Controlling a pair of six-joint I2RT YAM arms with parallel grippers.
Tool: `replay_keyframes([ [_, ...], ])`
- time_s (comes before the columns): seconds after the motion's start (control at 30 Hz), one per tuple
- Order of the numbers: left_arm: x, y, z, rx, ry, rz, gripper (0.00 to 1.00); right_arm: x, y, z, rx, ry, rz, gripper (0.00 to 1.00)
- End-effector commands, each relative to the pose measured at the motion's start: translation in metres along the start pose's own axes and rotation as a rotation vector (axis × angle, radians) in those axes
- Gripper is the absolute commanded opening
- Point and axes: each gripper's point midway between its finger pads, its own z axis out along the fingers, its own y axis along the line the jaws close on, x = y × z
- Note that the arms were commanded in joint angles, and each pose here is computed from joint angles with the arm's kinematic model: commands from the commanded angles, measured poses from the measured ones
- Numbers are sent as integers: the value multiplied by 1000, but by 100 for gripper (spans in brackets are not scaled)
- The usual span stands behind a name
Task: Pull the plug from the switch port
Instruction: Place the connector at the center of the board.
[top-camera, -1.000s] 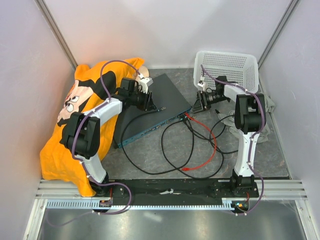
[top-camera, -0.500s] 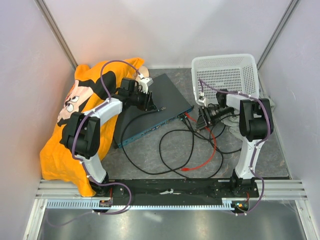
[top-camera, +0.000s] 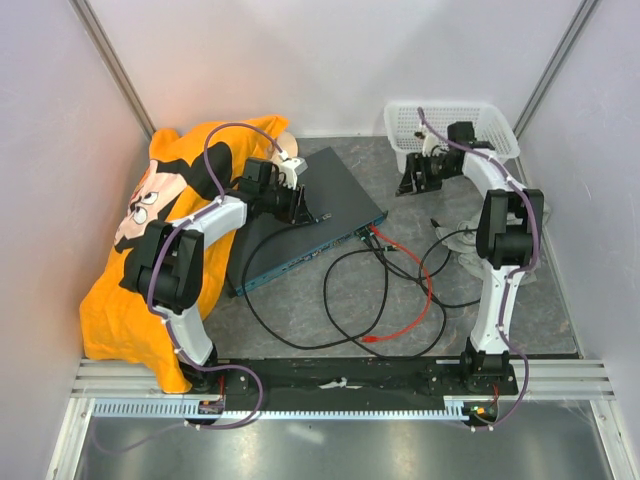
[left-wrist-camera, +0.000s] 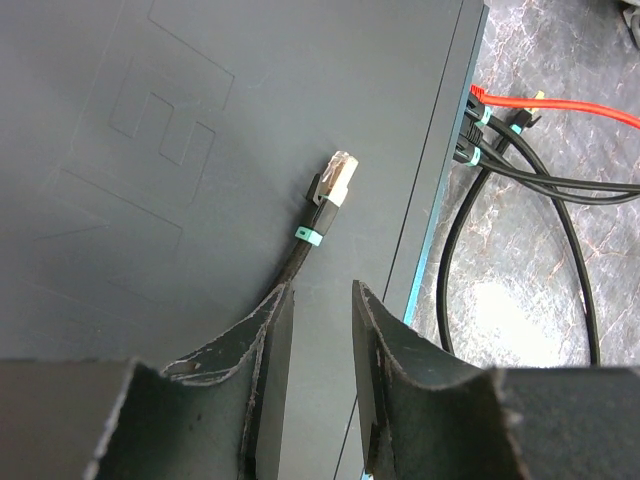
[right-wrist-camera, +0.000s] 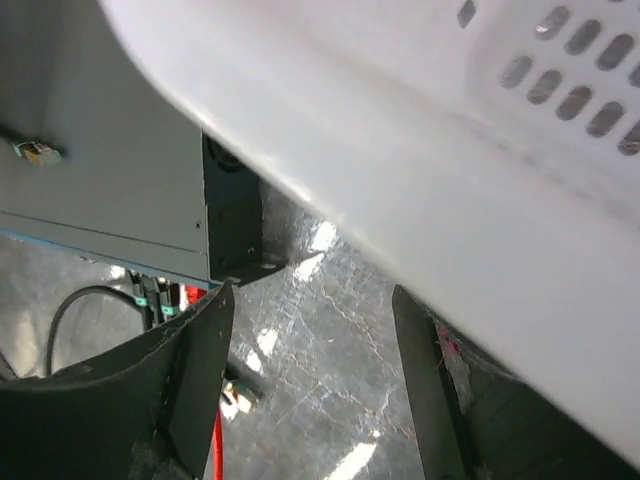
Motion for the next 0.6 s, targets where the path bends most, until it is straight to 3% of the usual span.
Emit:
replay_keyframes([
  [0.0,-7,0,1,-1,-17,16,38,-67,-53,-26,139,-186,-41,73],
  [0.1,-5,-1,-1,-2,-11,13,38,-45,0,-23,-8,-145,-127,73],
  [0.13,-4,-1,-2,-3,-6,8,38,-11,12,-12,-50,-78,-102,73],
  [0.2,-2,1,-2,-5,-2,33,38,11,57,-6,-157,-35,-113,71],
  [0.23,-1,1,-2,-5,1,34,38,39,65,1,-196,15,-50,70],
  [0.33,0,1,-2,-8,3,31,37,64,79,13,-263,56,74,64],
  [0.57,6,1,-4,-9,33,34,38,38,63,37,-251,-17,178,59],
])
